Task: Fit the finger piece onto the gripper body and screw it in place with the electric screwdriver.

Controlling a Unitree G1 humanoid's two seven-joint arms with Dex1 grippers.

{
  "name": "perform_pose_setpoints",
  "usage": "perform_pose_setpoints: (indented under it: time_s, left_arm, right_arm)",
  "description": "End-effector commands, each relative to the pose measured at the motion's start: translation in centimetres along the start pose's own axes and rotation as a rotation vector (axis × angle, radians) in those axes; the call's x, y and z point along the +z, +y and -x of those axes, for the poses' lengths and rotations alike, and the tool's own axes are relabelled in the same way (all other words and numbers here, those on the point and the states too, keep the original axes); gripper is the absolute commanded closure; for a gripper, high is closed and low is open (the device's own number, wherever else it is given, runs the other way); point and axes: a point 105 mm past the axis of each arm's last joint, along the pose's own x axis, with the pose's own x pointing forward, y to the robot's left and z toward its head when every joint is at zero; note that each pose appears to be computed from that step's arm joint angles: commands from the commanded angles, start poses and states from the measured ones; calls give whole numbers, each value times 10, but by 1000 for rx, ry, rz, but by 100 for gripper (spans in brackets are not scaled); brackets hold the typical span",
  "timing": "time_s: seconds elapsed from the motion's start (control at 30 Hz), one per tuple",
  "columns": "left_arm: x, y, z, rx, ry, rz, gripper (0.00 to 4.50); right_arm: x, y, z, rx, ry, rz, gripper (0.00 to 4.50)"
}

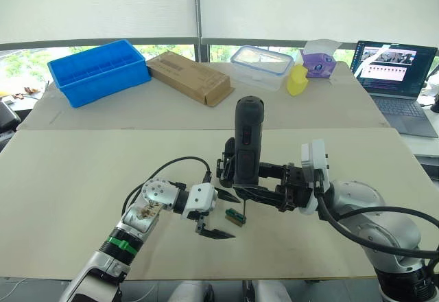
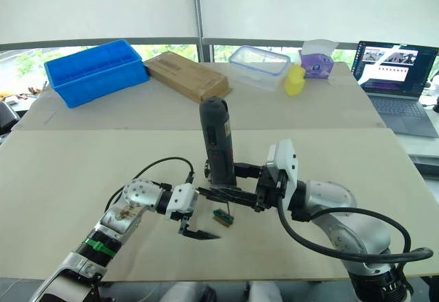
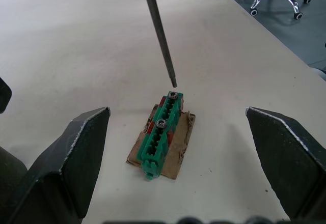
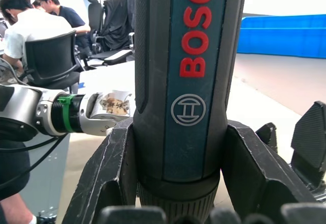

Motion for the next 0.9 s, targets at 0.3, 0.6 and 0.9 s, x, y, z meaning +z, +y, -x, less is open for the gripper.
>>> perform_pose_setpoints:
  time_s: [0.3, 0.6, 0.9]
  left_arm:
    - [7, 3, 0, -4, -14, -31, 0]
    - [6, 3, 0, -2, -13, -34, 0]
    - [5, 2, 1, -4, -11, -34, 0]
  right_arm:
    - [15, 8, -1, 21, -64, 96, 258]
    - [12, 10, 1, 24, -56, 92, 258]
    - [10, 11, 1, 26, -57, 101, 258]
